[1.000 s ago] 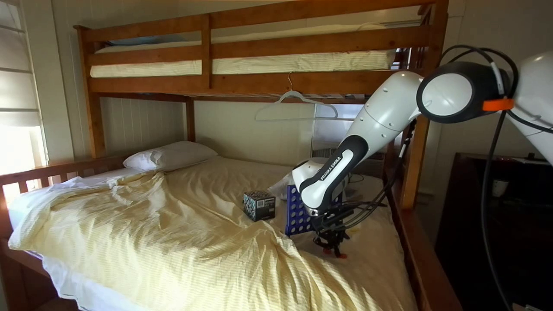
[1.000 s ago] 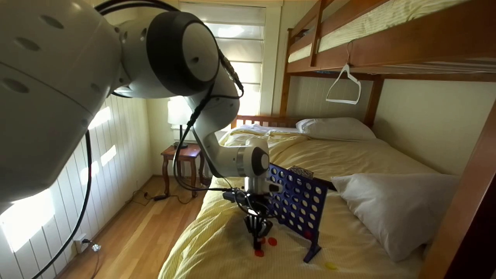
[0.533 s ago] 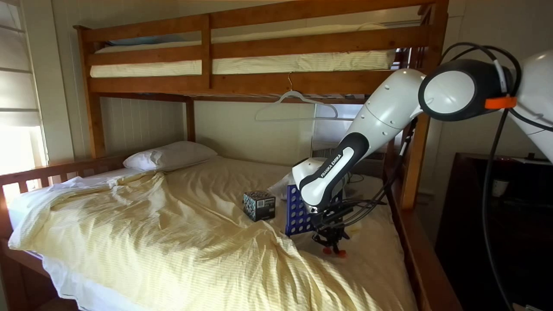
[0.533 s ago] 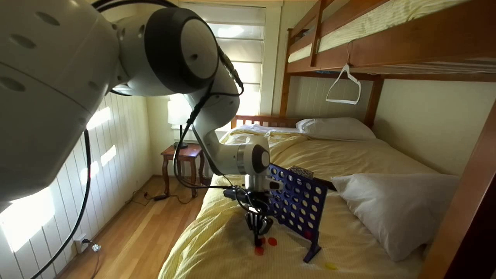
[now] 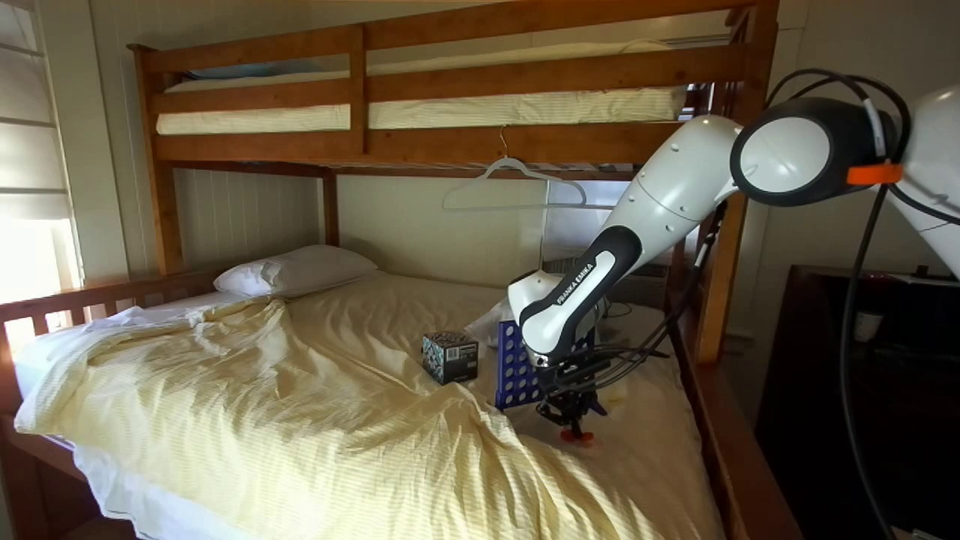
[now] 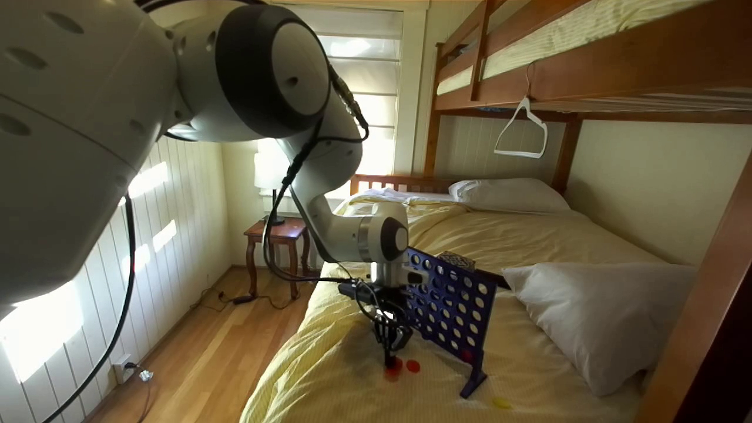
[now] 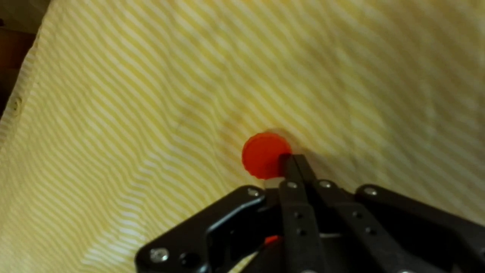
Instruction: Put the orange circle inside the blue object
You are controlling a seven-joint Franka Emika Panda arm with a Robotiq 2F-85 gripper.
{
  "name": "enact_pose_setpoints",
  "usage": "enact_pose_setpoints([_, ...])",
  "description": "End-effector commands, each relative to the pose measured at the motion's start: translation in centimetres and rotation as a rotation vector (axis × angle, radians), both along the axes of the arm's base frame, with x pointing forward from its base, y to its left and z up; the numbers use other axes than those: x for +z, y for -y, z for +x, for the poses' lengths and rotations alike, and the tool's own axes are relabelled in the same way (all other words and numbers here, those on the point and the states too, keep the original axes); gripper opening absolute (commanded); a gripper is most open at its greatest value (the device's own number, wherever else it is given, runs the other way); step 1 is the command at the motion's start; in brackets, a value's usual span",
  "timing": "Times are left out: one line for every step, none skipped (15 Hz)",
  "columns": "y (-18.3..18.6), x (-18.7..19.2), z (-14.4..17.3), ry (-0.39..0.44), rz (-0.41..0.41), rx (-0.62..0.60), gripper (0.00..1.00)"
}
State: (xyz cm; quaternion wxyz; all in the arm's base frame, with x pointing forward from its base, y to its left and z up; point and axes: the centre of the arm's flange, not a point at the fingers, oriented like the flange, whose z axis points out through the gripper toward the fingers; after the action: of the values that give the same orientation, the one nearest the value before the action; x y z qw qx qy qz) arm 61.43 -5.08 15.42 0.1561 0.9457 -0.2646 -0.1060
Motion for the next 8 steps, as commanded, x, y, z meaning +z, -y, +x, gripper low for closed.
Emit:
enact_pose_setpoints([-0.5, 0.0, -1.3, 0.0, 0.021, -0.023, 0.29])
enact_pose_setpoints([-0.5, -0.2, -1.4, -0.004, 0.016, -0.019, 0.31])
enact_pose_setpoints([-0.4, -0.5, -1.5, -0.016, 0.009, -0.007, 0.36])
enact_pose_setpoints([-0.4, -0.9, -1.6, -0.025, 0.004, -0.001, 0.44])
enact_pose_setpoints([-0.4, -1.1, -1.6, -0.028, -0.001, 0.002, 0.5])
enact_pose_setpoints([-0.4, -1.3, -1.6, -0.024, -0.002, 0.001, 0.58])
enact_pose_setpoints([-0.3, -1.3, -1.5, -0.018, 0.001, 0.003, 0.64])
enact_pose_setpoints([-0.3, -1.2, -1.5, -0.004, 0.005, 0.002, 0.7])
